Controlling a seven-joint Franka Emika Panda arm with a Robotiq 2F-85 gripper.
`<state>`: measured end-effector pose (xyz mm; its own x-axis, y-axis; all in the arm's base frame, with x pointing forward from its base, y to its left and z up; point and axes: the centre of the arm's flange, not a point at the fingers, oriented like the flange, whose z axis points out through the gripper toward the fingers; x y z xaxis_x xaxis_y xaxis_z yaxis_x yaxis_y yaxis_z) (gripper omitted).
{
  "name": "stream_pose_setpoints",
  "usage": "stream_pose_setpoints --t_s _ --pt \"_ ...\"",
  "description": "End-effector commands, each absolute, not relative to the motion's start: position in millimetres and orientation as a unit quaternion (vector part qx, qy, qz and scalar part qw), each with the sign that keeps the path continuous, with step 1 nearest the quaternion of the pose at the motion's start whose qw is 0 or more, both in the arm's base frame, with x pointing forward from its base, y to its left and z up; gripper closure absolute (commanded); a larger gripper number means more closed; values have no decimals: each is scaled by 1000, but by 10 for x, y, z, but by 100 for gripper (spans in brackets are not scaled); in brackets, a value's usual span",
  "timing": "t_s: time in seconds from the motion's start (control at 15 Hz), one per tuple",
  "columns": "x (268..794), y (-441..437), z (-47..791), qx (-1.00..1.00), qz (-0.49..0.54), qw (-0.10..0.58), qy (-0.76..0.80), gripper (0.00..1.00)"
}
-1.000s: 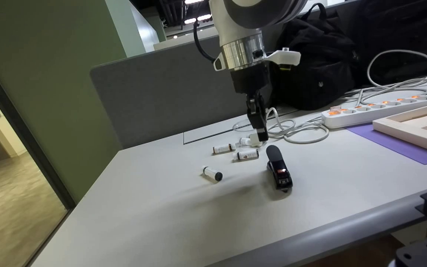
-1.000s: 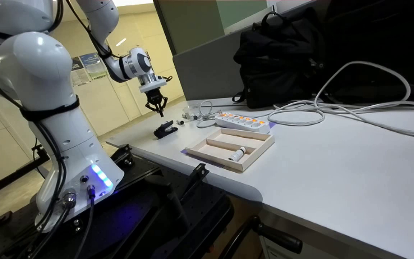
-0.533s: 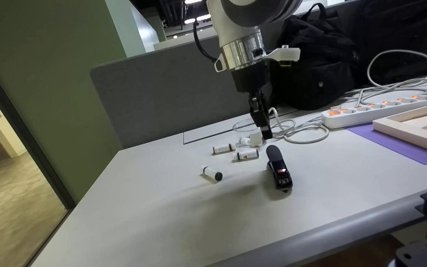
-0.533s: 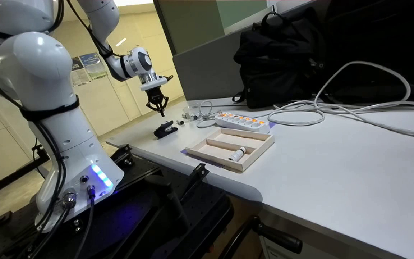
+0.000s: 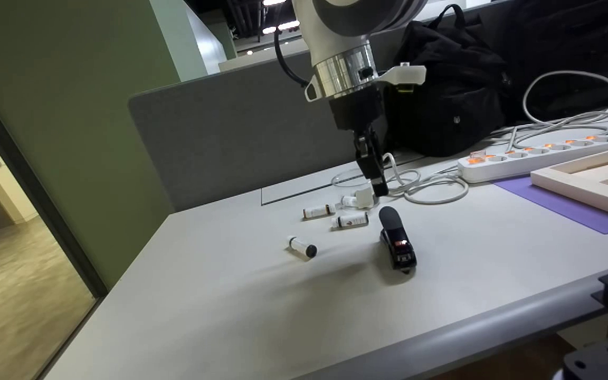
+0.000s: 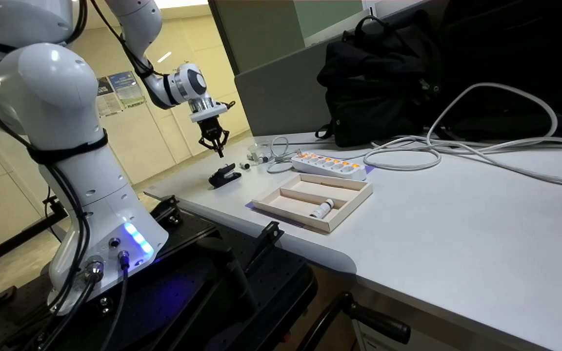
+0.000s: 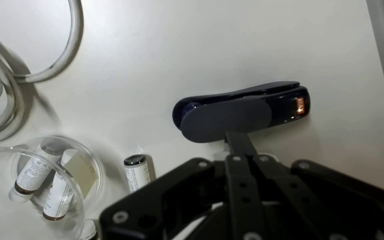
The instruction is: Press the top of the stapler
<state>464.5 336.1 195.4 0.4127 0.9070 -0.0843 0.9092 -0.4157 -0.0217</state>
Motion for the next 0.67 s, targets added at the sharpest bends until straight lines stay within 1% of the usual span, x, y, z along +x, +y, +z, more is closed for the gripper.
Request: stream_pose_setpoints --t_s 0.0,0.13,0.2,0.27,0.33,0.6 --pt "4707 3390 1989 839 -51 24 541 100" --pt "4709 3383 1992 838 -56 30 541 100" --pt "4809 3480 1489 846 -39 48 529 100" --pt "4792 3460 1552 859 -48 38 508 100" --pt "4673 3342 1806 844 -46 31 533 99" --pt "4702 3367 1515 852 -55 27 519 99"
